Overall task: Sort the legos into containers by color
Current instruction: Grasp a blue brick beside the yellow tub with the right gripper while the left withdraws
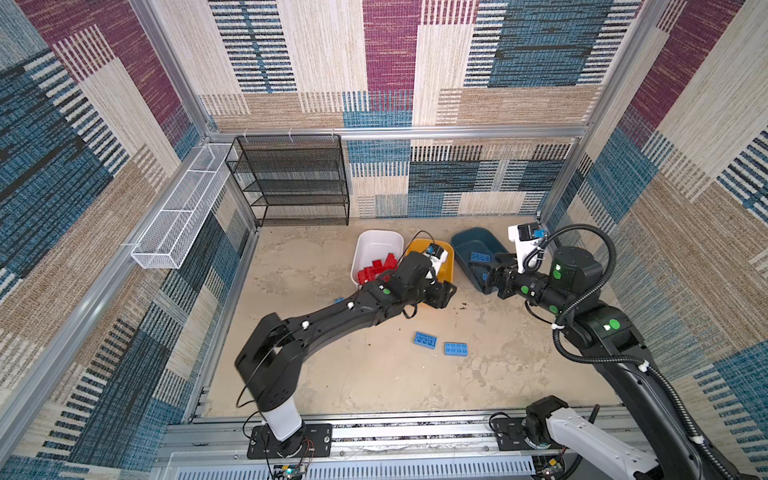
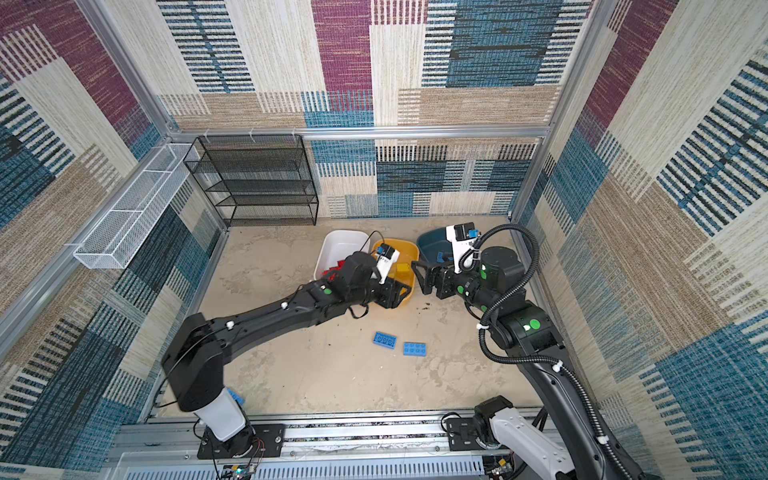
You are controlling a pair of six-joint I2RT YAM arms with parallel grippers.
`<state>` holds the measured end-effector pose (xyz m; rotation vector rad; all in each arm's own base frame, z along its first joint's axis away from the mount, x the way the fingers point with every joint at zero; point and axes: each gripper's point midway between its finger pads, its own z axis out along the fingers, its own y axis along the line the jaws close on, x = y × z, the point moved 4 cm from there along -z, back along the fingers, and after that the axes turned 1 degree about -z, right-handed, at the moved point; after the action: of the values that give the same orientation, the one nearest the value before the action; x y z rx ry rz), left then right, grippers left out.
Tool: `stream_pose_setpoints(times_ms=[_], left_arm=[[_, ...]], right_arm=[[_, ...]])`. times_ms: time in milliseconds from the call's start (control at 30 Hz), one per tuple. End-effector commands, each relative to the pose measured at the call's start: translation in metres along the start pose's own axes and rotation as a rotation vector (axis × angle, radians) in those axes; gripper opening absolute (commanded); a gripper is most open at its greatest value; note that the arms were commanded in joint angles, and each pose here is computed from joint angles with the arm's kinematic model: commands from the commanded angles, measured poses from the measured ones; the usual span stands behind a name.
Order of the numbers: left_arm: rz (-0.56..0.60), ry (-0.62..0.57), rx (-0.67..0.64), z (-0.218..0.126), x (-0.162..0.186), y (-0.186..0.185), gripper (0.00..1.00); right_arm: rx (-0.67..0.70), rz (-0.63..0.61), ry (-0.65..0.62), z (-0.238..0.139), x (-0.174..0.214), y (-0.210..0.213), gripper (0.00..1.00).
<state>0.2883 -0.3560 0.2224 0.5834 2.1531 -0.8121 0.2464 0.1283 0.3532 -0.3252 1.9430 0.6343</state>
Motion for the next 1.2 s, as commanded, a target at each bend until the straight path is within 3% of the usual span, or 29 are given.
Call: stream_pose_setpoints(times_ms=[0,233,400,833,1167], left_arm=[[-0.049,-0.113,-0.044,-0.037,0.005,0.01,0.65],[-0.099,-0.159,-0.138,-0.116,0.057,0.039,0.65],[-0.125,-0.178,-0.215,-0.154,0.091,0.061,0.65],[-0.171,-0.171,-0.312,-0.185,0.145,0.092,0.65],[-0.17,-0.178,-0.321,-0.191,0.147,0.094,0.65]], right_arm=[[-0.04,-0.016,0.14,0.018,0.04,-0.003,0.92],[-0.068,-0.047,0.399,0.073,0.139,0.018,0.94],[-0.079,-0.073,0.491,0.094,0.191,0.018,0.95],[0.002,-0.188,0.624,0.135,0.238,0.015,0.96],[0.069,-0.223,0.677,0.149,0.258,0.007,0.82]])
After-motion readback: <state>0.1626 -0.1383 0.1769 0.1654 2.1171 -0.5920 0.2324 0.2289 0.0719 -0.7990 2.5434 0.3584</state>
